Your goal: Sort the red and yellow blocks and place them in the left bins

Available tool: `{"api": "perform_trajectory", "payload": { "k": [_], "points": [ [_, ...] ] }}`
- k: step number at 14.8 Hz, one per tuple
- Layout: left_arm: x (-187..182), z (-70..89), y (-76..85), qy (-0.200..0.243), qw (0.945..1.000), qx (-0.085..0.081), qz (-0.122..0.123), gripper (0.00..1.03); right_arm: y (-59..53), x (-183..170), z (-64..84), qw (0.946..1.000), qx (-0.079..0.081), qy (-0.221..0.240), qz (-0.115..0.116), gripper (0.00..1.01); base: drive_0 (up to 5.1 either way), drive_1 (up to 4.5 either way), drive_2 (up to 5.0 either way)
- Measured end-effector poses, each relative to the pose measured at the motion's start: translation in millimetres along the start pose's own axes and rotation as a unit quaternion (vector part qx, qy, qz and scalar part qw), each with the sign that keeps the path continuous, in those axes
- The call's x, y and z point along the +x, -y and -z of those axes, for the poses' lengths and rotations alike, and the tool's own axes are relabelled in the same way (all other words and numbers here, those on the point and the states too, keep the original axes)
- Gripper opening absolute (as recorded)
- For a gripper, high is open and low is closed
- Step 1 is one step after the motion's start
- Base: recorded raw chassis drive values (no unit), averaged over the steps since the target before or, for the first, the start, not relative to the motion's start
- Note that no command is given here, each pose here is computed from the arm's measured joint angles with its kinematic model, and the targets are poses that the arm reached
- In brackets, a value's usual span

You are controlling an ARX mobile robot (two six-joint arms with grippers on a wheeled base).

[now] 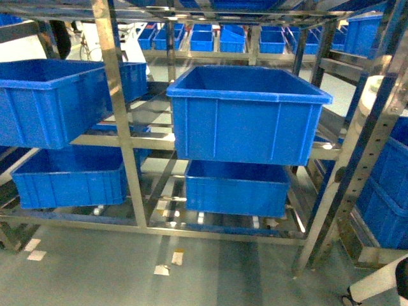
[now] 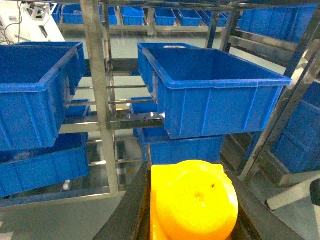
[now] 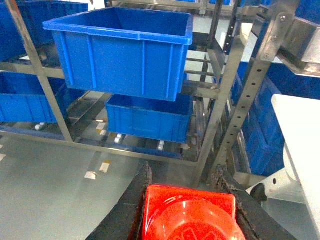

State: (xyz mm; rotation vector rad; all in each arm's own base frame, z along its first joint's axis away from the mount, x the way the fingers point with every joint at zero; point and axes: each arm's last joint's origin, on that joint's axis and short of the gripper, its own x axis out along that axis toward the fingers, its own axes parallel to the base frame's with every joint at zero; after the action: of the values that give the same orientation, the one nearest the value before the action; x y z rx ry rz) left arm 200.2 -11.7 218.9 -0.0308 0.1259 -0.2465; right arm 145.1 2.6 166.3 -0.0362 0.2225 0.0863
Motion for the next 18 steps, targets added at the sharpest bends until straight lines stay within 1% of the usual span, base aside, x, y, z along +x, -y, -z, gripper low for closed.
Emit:
{"api": "perform_trajectory", "payload": {
  "k": [12, 14, 17, 18],
  "points": [
    [0.1, 0.1, 0.0, 0.0, 1.0, 0.0, 0.0, 0.26, 0.0, 0.0, 0.1, 1.0, 0.0, 0.0, 0.0, 0.29, -5.0, 2.45, 2.4],
    [-0.1, 0.2, -1.2, -0.001, 1.0, -0.001, -0.006, 0.26, -0.5, -0.1, 0.1, 1.0, 0.0, 0.0, -0.003, 0.29, 0.0, 0.0, 0.0],
    [-0.1, -0.1, -0.7, 0.001, 1.0, 0.0, -0.003, 0.26, -0.8, 0.0, 0.1, 1.0, 0.0, 0.0, -0.004, 0.29, 0.0, 0.0, 0.0],
    [-0.1, 0.1, -0.6, 0.0, 1.0, 0.0, -0.002, 0.26, -0.8, -0.1, 0.1, 1.0, 0.0, 0.0, -0.004, 0.29, 0.0, 4.28, -4.2]
  ]
}}
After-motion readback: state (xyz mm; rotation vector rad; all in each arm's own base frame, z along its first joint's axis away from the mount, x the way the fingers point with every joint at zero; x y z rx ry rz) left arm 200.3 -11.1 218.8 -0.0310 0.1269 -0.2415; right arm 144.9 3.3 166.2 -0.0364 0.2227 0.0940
